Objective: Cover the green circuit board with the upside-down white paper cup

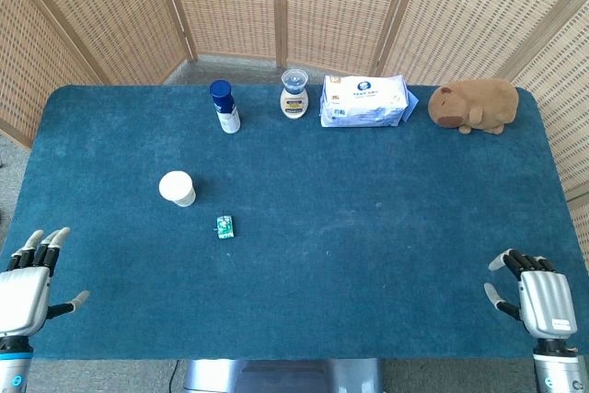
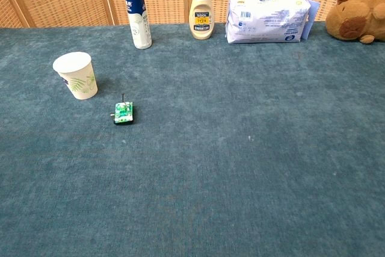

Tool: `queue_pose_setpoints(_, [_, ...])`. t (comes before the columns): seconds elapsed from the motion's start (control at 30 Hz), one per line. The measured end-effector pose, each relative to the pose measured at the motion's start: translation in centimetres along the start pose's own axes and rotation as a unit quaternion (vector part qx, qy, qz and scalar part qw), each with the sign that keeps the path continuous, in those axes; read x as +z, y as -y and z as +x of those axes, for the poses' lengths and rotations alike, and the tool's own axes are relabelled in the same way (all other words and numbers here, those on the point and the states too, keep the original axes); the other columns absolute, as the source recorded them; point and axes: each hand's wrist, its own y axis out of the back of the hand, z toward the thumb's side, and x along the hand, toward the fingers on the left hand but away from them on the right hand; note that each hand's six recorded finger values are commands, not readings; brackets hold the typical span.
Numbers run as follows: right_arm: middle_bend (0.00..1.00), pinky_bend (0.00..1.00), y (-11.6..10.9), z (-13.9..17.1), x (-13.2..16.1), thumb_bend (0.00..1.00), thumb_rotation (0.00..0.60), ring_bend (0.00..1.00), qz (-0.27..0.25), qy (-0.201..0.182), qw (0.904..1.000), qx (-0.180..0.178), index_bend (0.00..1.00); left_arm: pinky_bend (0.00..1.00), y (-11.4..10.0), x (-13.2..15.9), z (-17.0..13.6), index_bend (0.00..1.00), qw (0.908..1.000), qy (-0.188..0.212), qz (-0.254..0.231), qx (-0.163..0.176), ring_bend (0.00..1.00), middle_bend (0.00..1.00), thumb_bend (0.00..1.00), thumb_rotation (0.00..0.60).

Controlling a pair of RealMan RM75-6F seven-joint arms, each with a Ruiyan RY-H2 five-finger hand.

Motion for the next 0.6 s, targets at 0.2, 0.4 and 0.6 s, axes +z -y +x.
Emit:
queue_pose_setpoints(0.2, [0.44, 0.37, 0.6, 0.0, 0.4, 0.31, 0.600, 0.46, -0.002, -0.003, 1.0000, 0.008, 0.47, 0.19, 0.1, -0.1, 0.1, 0.07, 1.0000, 0.000, -0.001, 0.002, 0.08, 0.18, 0.13, 0.430])
queue_pose_setpoints(0.4, [0.44, 0.37, 0.1, 0.4, 0.4, 0.31, 0.600, 0.46, -0.006, -0.004, 1.0000, 0.000, 0.47, 0.19, -0.3, 0.0, -0.2, 0.07, 0.9999, 0.006, -0.002, 0.008, 0.08, 0.18, 0.13, 0.429])
queue_pose_setpoints(0.6, [0.44, 0.37, -0.2, 1.1, 0.1, 0.31, 0.600, 0.46, -0.007, 0.000, 1.0000, -0.001, 0.47, 0.20, -0.6, -0.1, -0.6, 0.07, 0.9998, 0.010, -0.008, 0.015, 0.08, 0.18, 0.13, 0.429])
